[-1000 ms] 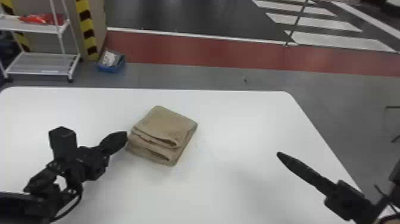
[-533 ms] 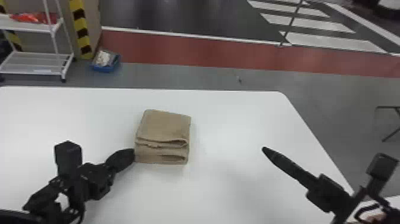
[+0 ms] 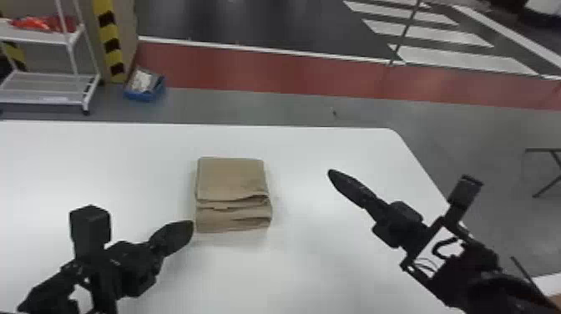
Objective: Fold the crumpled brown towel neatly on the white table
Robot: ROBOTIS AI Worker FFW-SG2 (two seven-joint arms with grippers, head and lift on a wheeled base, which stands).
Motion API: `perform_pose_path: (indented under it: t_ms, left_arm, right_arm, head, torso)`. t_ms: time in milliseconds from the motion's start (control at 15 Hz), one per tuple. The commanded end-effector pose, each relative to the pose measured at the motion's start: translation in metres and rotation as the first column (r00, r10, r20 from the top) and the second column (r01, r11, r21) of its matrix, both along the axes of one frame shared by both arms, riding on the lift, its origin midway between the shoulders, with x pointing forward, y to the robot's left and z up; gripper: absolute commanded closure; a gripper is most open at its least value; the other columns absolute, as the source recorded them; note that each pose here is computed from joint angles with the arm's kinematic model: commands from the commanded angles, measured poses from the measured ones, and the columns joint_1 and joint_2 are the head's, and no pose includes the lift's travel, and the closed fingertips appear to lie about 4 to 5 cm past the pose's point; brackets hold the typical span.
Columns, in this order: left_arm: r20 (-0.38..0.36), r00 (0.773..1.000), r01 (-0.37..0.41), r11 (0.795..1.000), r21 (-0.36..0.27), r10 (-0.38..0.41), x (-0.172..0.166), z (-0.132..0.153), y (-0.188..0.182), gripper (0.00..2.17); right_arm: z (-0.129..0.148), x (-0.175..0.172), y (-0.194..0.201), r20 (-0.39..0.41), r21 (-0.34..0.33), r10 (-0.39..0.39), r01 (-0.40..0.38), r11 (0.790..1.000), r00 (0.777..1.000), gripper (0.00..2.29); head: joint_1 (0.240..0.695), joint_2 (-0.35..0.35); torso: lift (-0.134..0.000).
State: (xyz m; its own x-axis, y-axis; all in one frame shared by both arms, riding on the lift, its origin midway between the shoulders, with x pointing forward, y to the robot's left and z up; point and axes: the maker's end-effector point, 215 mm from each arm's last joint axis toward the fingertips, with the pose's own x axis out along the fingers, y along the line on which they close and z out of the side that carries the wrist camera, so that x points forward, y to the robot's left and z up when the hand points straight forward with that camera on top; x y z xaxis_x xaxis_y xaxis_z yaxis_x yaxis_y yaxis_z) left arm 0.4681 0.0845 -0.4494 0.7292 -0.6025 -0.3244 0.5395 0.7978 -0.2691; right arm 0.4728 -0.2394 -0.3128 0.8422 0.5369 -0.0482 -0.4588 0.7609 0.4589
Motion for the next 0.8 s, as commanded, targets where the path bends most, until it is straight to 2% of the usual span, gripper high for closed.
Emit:
perform_pose_path:
  t_ms: [0,67,133,267,467,533,600,733]
  left_arm:
    - [0.027,0.997,-0.068,0.997,-0.042,0.069,-0.004,0.03,0.035,2.01]
    - [0.039,0.995,-0.092,0.994,-0.061,0.095,-0.004,0.041,0.047,2.01]
    - [0.046,0.989,-0.135,0.988,-0.075,0.138,-0.002,0.048,0.071,2.01]
    - [0.042,0.98,-0.191,0.977,-0.096,0.196,0.001,0.053,0.098,2.01]
    - [0.022,0.978,-0.207,0.974,-0.087,0.21,-0.007,0.039,0.11,2.01]
    - [0.012,0.979,-0.204,0.976,-0.081,0.205,-0.009,0.032,0.111,2.01]
    - [0.001,0.98,-0.199,0.977,-0.072,0.199,-0.012,0.025,0.112,2.01]
    - [0.005,0.982,-0.19,0.98,-0.053,0.191,-0.013,0.024,0.117,2.01]
  right_arm:
    - [-0.014,0.04,0.044,0.068,-0.075,0.041,-0.036,0.997,0.997,2.2]
    - [-0.023,0.053,0.057,0.086,-0.102,0.03,-0.021,0.995,0.996,2.2]
    - [-0.023,0.066,0.075,0.144,-0.13,0.029,-0.01,0.991,0.989,2.2]
    - [-0.027,0.087,0.109,0.213,-0.164,0.017,0.018,0.986,0.977,2.2]
    - [-0.029,0.114,0.146,0.312,-0.233,-0.025,0.101,0.967,0.95,2.2]
    - [-0.035,0.124,0.149,0.308,-0.247,-0.045,0.126,0.961,0.95,2.2]
    - [-0.05,0.131,0.148,0.283,-0.275,-0.046,0.127,0.953,0.958,2.2]
    - [-0.073,0.134,0.145,0.229,-0.291,-0.046,0.114,0.95,0.972,2.2]
  head:
    - [0.695,-0.19]
    - [0.695,-0.169]
    - [0.695,-0.142]
    - [0.695,-0.043]
    - [0.695,0.06]
    - [0.695,0.075]
    - [0.695,0.087]
    - [0.695,0.101]
  torso:
    - [-0.124]
    - [-0.124]
    - [-0.124]
    - [-0.124]
    - [-0.124]
    - [-0.124]
    - [-0.124]
    - [-0.124]
